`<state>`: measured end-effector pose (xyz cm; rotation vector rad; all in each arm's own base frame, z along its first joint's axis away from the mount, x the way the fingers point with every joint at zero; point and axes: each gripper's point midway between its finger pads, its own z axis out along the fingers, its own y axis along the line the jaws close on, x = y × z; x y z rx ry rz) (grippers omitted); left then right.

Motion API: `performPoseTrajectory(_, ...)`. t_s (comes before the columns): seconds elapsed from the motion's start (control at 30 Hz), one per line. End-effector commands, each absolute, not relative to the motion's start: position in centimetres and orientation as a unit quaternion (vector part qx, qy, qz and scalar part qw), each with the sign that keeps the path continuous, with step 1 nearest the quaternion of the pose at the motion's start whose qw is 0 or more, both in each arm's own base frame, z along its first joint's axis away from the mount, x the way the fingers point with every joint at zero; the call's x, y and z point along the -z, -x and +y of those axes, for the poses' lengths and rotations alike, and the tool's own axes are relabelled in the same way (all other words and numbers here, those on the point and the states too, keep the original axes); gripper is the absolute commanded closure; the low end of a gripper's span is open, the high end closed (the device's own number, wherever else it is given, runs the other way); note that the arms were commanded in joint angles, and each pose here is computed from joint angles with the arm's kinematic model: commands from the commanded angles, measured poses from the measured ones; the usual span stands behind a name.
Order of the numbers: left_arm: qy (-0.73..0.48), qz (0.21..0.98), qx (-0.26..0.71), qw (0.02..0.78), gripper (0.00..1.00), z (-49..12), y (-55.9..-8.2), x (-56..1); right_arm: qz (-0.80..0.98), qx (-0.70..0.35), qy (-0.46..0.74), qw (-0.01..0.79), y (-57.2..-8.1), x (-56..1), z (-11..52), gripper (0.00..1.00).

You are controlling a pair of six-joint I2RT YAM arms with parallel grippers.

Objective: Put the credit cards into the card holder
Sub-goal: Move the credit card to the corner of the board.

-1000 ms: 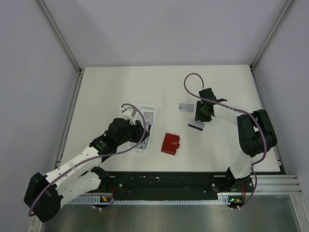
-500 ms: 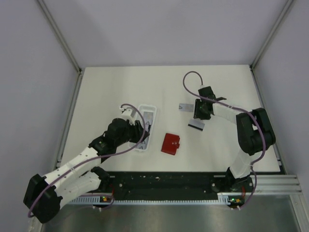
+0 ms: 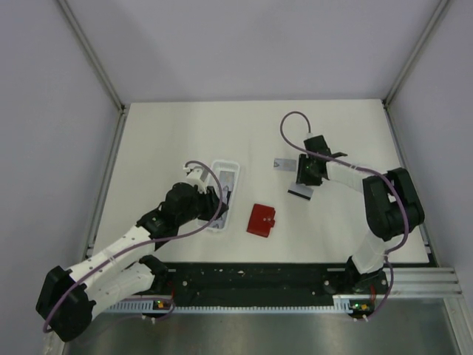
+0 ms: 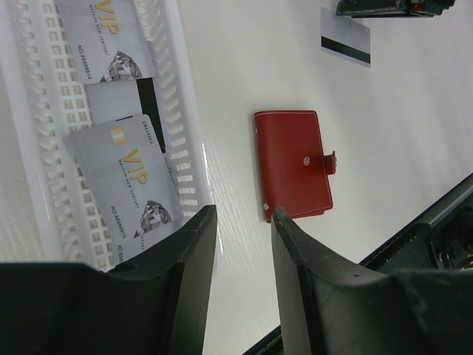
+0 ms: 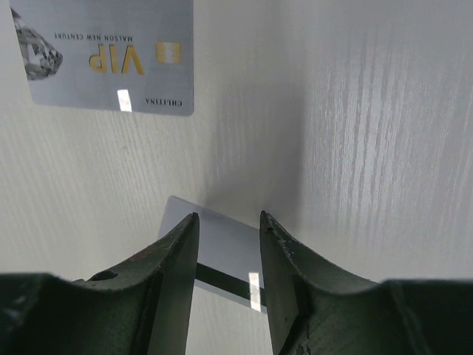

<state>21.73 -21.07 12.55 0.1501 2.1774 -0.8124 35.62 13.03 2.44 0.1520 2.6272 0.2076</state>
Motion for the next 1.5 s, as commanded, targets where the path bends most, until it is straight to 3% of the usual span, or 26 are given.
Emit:
performPoseTrajectory(0.0, -0.057, 0.846, 0.340, 0.406, 0.58, -21.5, -21.7, -13.3, 0.971, -0.075, -0.042, 0.222, -32.8, -1.8, 13.7, 0.61)
performPoseTrajectory(1.33, -0.054, 0.842, 0.357, 0.400, 0.59, -20.5, -19.5, -12.8, 0.986, -0.022, 0.004, 0.166, -22.1, 0.9, 14.8, 0.60)
performPoseTrajectory(1.47, -0.054, 0.842, 0.355, 0.402, 0.59, -20.3, -19.5, -13.1, 0.980, -0.026, -0.012, 0.199, -22.9, -0.5, 15.0, 0.53)
